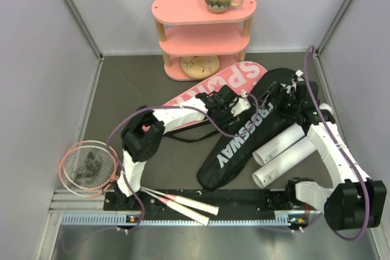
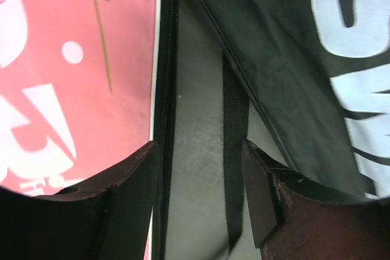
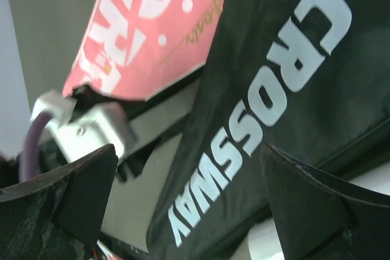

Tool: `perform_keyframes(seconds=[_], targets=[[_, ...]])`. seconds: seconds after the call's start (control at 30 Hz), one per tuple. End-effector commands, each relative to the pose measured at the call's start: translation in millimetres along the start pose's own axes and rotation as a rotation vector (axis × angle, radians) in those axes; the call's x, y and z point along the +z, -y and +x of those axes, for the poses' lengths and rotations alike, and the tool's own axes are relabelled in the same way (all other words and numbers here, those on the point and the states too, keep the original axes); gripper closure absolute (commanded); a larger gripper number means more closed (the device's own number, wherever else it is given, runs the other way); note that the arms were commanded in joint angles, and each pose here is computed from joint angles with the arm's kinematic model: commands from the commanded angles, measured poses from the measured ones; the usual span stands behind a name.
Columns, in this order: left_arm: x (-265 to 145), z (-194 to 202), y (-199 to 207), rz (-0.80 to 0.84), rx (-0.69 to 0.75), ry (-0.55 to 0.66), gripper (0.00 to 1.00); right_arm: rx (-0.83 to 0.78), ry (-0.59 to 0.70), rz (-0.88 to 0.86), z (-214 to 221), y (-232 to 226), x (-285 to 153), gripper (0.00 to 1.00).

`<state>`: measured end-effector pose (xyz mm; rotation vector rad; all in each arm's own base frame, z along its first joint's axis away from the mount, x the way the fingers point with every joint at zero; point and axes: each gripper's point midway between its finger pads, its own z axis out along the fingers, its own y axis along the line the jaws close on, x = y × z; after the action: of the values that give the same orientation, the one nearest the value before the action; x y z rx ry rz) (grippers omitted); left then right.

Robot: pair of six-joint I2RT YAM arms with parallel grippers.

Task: Pack up the badminton gear
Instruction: Pick up the racket bag from the center of the board.

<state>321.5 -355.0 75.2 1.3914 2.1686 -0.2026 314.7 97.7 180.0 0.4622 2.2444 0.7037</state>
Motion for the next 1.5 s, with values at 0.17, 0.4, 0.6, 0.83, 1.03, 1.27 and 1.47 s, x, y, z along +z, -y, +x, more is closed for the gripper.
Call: perform_keyframes(seconds=[0.17,0.4,0.6,0.83,1.03,1.27,1.47], targets=[[43.3,-21.5,-34.0,0.024,0.130,-0.013,0.41,-0.036,-0.110,-0.083,35.8,4.4,-14.0,0.01],[62.8,-14.1,-36.1,0.044,0.145,-0.079,0.44,-0.027,-0.088,-0.105,32.9,-1.4,-19.8,0.01],[69.1,-10.8,-23.6,0.092,0.137,-0.069,0.38,-0.015,-0.086,-0.096,33.7,0.9,-19.2,0.01],[76.6,16.1,-4.7,0.190,0.136,-0.157,0.36,0.002,-0.079,-0.082,36.1,9.5,-20.1,0.01],[95.4,40.6,-36.0,0.021,0.132,-0.290,0.72,0.006,-0.080,-0.066,36.0,13.8,-18.0,0.01],[44.3,2.2,-58.0,-0.033,-0.023,-0.150,1.00,0.070,-0.181,-0.036,53.6,28.1,4.7,0.03],[-46.7,-37.9,-64.6,-0.002,-0.294,0.106,1.00,0.168,-0.230,-0.160,61.6,6.5,16.7,0.12]])
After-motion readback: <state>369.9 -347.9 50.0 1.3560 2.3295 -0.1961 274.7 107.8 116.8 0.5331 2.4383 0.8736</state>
